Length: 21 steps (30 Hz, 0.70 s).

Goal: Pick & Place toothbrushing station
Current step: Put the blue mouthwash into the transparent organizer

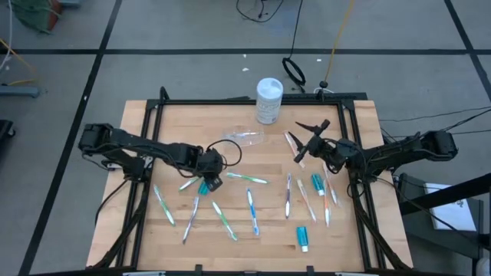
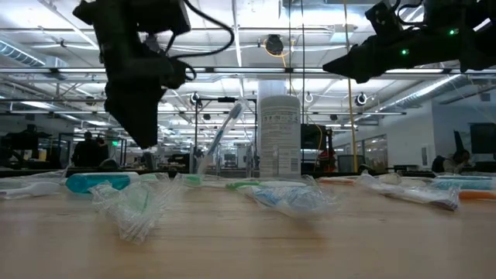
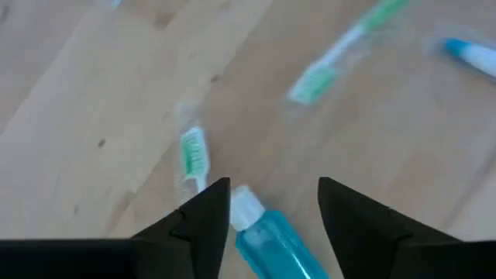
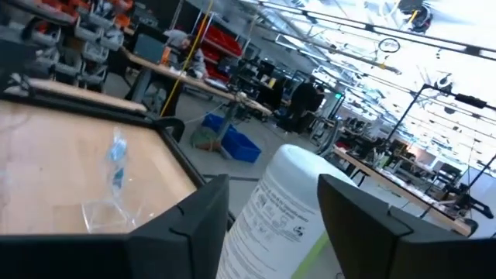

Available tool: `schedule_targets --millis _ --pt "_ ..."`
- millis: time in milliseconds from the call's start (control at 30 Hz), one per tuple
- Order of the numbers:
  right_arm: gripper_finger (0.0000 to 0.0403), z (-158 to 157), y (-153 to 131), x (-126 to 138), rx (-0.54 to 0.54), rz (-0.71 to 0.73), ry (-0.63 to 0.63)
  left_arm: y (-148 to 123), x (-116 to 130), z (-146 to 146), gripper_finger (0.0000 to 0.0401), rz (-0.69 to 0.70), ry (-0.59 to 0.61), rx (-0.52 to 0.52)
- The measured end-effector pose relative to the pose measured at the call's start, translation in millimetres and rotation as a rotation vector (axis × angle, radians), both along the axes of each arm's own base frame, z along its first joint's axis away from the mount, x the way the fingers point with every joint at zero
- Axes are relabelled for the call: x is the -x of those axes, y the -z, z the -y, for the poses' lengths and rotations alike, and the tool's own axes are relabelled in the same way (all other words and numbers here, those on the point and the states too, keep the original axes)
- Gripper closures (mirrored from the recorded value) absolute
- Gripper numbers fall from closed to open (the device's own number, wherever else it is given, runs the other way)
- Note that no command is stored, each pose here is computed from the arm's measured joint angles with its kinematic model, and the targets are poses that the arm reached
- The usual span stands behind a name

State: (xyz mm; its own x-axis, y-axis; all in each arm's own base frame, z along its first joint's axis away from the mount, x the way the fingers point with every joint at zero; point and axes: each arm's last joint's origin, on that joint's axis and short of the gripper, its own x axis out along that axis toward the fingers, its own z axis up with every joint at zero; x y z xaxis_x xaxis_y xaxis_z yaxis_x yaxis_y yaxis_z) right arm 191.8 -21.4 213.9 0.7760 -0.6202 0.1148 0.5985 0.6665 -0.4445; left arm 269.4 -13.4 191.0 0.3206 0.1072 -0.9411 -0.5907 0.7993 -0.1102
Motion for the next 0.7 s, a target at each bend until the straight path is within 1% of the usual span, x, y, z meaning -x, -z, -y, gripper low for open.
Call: schedule_targets --millis 100,200,400,500,633,700 --pt "0.0197 0 -1 0 0.027 -0.008 0.007 9 -1 -2 0.0178 -0.040 -0.117 0.047" --pt "0.0195 0 -4 1 0.035 0.018 0.008 17 -2 2 0.0174 -0.077 -0.157 0.073" --pt "0.0196 0 -7 1 0.038 0.052 0.009 37 -5 11 0.0173 -0.167 -0.177 0.064" --pt "0.0195 0 -7 1 0.038 0.051 0.009 49 -8 13 0.0174 -0.197 -0.165 0.052" --pt "0.0197 0 -7 1 0.037 0.051 0.009 55 -12 13 0.0175 -0.205 -0.177 0.049" --pt "0.0196 0 -7 1 0.037 0.052 0.009 55 -12 12 0.0186 -0.203 -0.175 0.053"
